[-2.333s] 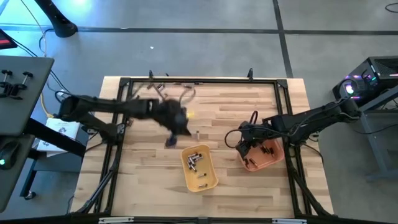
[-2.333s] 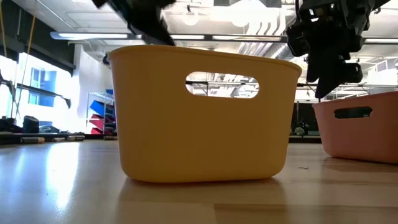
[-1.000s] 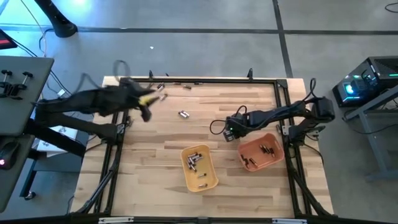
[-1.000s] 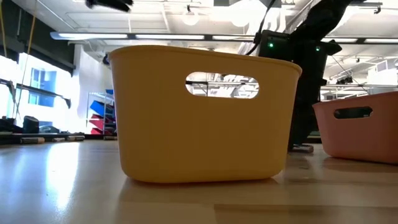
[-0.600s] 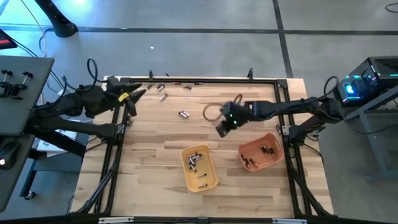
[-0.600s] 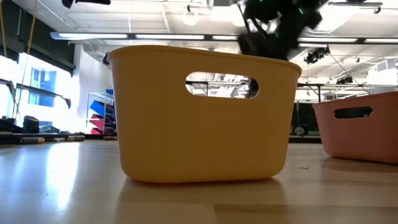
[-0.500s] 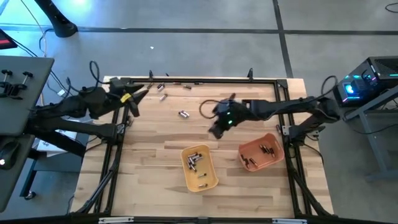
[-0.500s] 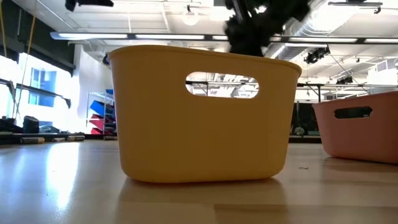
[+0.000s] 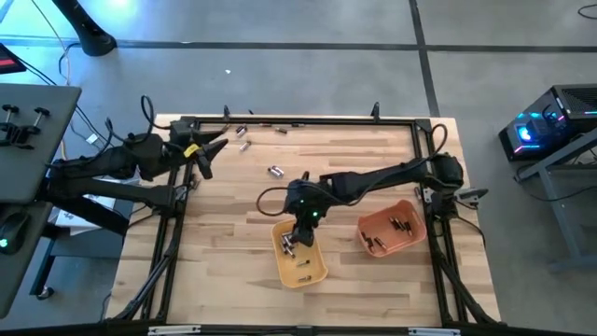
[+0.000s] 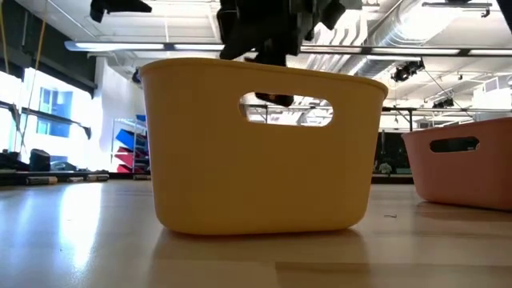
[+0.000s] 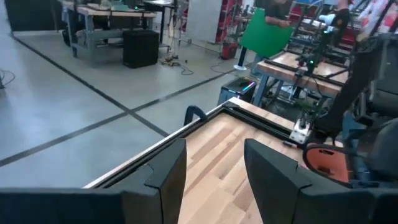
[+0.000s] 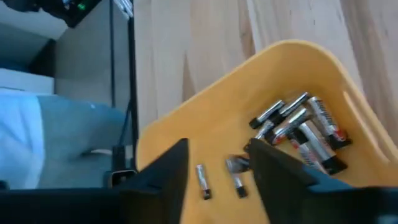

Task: Sort batteries
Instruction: Put the silver battery into the yellow bin

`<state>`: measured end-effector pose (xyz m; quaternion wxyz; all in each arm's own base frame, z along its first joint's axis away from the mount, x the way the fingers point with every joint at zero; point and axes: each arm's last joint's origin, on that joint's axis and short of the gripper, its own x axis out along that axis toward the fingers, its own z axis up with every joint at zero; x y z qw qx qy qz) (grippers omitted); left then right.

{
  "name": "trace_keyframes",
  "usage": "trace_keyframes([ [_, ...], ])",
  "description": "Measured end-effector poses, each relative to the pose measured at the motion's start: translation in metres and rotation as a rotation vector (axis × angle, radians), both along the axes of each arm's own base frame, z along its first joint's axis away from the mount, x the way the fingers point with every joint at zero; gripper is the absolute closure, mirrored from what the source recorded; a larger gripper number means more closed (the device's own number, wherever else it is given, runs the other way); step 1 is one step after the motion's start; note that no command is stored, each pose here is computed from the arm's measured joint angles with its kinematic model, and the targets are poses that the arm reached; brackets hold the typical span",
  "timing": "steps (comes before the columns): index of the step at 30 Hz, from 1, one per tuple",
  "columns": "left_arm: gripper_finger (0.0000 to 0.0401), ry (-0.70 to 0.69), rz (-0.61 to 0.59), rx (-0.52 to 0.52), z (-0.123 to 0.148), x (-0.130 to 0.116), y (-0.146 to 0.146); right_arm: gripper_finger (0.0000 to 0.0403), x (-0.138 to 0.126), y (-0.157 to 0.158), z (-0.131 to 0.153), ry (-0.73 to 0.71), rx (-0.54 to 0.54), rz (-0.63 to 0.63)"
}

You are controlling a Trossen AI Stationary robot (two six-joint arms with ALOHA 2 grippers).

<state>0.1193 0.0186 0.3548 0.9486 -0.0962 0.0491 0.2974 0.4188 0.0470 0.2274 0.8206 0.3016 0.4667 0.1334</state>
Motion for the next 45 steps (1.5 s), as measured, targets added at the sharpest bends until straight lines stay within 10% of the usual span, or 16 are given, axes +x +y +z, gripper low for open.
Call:
trace_keyframes([
  [9,0.0247,-0.075,-0.043,-0.007,0.007,-0.018,-0.002,0.0165,0.025,-0.086,0.056,-0.049,-0.358,-0.386],
  [18,0.0247,-0.134,-0.06,-0.008,0.011,-0.033,-0.002,0.0189,0.061,-0.172,-0.015,0.176,-0.416,-0.449],
  [35,0.0247,-0.138,-0.021,-0.007,0.011,-0.034,-0.001,0.0193,0.078,-0.19,-0.084,0.293,-0.531,-0.558],
  [45,0.0247,-0.137,0.015,-0.002,0.011,-0.034,-0.001,0.038,0.074,-0.188,-0.085,0.315,-0.52,-0.44],
])
